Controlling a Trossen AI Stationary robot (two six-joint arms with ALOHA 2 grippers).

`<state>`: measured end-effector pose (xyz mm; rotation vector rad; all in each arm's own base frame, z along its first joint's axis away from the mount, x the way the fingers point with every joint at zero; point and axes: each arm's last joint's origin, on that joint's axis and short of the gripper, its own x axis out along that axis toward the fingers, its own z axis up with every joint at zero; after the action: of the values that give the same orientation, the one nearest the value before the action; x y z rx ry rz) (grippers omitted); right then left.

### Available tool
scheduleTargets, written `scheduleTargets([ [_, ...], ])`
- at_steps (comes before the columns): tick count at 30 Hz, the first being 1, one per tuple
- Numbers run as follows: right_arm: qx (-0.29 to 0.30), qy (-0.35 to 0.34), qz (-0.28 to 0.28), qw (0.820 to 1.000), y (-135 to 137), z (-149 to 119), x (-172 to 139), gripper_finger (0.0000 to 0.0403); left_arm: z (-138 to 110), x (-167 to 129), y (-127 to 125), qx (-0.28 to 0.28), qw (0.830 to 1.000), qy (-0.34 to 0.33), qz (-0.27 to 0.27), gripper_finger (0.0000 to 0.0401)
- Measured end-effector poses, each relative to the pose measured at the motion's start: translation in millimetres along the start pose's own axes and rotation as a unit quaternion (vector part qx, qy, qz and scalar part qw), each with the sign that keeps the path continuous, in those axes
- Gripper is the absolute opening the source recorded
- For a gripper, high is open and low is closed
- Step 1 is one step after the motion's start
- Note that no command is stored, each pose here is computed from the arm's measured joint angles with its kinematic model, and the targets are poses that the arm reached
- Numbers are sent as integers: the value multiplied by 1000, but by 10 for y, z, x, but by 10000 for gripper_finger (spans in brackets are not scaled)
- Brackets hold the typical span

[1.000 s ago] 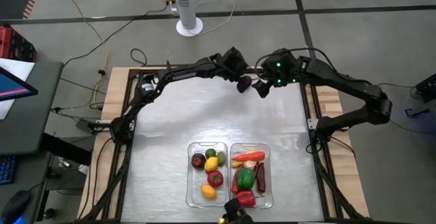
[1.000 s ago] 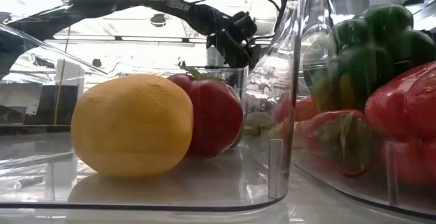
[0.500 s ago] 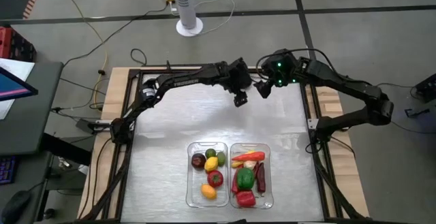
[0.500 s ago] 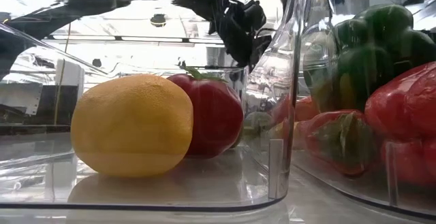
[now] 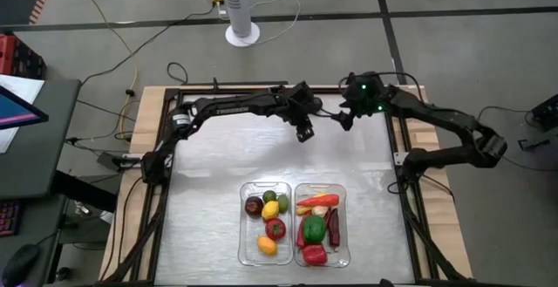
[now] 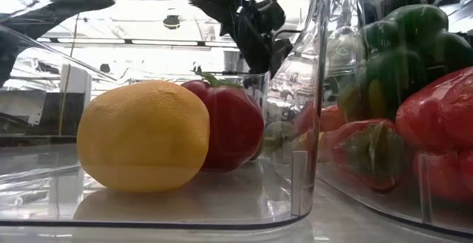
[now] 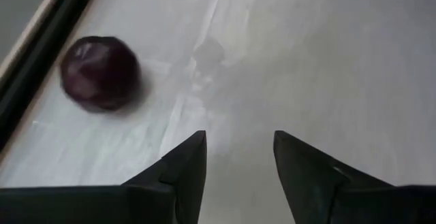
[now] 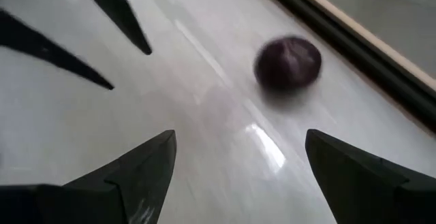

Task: Sort produce into baskets
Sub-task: Put the plum into the right transparent bin

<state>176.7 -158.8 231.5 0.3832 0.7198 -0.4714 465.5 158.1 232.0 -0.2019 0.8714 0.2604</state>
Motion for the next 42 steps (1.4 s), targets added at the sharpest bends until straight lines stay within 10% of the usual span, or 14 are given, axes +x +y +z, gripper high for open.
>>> scheduleTargets([
  [24, -76, 15, 35, 996, -538, -201, 798, 374, -856, -831, 49, -136, 988, -53, 45, 151],
  [42, -123, -17, 44, 991, -613, -84, 1124, 400, -875, -830, 64, -147, 986, -53, 51, 151],
])
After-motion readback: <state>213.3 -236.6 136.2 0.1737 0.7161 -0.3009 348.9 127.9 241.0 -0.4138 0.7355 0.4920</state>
